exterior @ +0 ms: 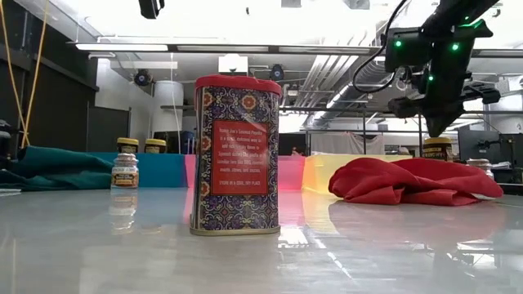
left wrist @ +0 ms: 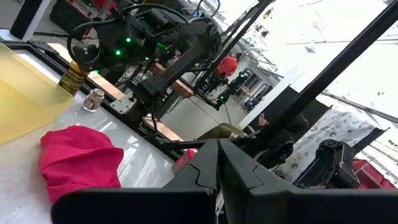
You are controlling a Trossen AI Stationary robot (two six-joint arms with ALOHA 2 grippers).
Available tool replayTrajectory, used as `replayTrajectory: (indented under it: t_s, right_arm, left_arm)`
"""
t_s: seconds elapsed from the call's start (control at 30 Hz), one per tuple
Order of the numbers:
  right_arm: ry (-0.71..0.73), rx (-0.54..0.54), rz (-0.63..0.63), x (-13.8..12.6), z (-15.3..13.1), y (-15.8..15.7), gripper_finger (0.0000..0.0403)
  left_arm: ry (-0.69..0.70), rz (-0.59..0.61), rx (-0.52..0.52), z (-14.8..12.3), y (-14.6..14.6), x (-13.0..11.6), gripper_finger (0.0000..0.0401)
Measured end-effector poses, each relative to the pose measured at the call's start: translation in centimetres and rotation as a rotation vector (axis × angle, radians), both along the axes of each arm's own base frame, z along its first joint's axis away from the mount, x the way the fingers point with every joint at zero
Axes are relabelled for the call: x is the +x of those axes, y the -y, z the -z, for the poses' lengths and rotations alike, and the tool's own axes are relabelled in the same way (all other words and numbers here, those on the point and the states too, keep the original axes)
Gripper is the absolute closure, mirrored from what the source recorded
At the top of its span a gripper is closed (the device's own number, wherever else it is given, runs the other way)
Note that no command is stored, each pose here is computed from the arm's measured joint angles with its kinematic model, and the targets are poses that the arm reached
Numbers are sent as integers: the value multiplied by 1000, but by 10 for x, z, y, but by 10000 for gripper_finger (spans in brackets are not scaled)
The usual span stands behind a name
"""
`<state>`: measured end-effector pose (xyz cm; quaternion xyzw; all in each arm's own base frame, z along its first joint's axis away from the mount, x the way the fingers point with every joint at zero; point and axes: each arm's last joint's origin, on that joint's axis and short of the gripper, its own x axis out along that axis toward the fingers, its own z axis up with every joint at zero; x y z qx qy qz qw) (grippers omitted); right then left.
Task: Sort spices by type
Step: Put the yellow seasoning bottle into the blue bin
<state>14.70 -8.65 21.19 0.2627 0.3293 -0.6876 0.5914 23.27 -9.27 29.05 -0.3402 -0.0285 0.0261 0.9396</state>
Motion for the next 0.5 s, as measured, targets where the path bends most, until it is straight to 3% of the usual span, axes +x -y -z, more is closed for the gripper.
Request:
replayTrajectory:
  t_s: [0.33, 0.5]
  right_arm:
    - [18, 38, -95, 7, 0, -10, 403]
    - [83, 122, -193, 12, -2, -27, 403]
  left_arm:
    - [-23, 2, 9, 2, 0, 0, 401]
    - [-40, -4, 18, 4, -1, 1, 401]
